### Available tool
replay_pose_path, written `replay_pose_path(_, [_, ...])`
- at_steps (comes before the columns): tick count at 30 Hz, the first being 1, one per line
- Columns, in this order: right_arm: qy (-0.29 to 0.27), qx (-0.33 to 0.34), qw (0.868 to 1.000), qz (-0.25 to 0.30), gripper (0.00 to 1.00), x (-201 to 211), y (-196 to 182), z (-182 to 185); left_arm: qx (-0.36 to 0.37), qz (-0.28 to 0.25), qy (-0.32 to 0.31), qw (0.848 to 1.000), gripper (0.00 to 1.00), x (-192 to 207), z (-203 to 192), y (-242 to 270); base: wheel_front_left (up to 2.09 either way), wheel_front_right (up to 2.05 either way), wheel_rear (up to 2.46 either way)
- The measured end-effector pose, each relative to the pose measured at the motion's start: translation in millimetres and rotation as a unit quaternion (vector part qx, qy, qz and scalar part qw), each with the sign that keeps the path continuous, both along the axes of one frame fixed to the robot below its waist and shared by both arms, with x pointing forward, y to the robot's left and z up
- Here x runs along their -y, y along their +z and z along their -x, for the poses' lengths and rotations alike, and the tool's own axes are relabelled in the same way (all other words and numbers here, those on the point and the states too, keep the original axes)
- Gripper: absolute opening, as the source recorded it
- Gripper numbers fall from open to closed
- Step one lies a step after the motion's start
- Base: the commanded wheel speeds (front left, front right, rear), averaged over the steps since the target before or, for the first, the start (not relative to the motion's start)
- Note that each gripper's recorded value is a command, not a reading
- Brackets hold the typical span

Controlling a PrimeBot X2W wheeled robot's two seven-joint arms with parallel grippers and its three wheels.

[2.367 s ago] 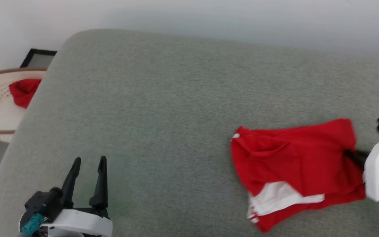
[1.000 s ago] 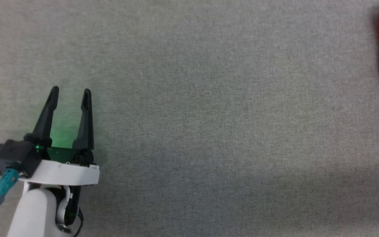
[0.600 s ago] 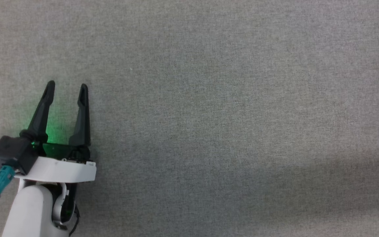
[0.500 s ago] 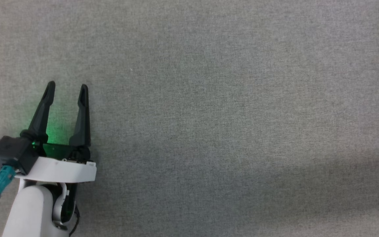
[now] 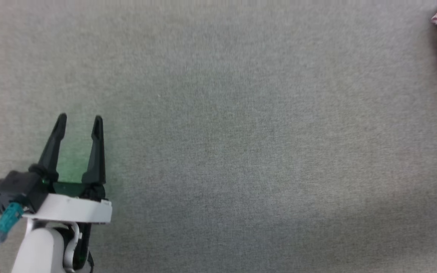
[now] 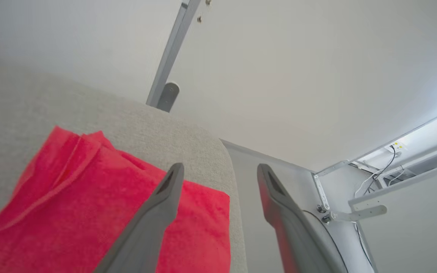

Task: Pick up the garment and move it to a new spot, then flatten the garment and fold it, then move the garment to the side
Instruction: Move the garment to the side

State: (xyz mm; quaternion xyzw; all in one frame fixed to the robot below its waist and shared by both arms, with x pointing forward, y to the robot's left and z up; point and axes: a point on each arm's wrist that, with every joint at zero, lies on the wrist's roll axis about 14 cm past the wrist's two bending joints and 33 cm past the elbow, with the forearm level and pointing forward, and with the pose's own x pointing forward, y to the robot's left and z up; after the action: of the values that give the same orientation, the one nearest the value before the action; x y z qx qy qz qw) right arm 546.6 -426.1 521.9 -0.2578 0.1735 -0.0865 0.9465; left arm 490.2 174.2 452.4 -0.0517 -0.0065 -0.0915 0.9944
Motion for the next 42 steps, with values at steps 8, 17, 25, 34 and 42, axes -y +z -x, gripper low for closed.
replay_pose_path(8, [0.055,0.105,0.99,-0.08,1.0,-46.7,26.4,13.8,0.013,-0.003,0.016,1.0,1.0,-8.8,25.1,23.0,0.0,0.0,0.0])
replay_pose_path(17, [0.099,0.179,0.965,-0.162,1.0,-95.8,39.4,60.4,0.039,-0.007,0.048,0.998,1.0,-28.5,60.7,53.3,0.0,0.0,0.0])
replay_pose_path(25, [0.114,0.238,0.939,-0.22,1.0,-134.1,42.1,124.5,0.068,-0.018,0.084,0.994,1.0,-52.7,94.8,78.9,0.0,0.0,0.0])
replay_pose_path(34, [0.105,0.253,0.926,-0.26,1.0,-162.1,25.1,183.1,0.098,-0.014,0.106,0.99,1.0,-68.5,125.6,99.8,0.0,0.0,0.0])
replay_pose_path(42, [0.103,0.234,0.923,-0.287,1.0,-183.7,4.3,206.6,0.091,-0.015,0.12,0.988,1.0,-77.5,146.8,95.1,0.0,0.0,0.0])
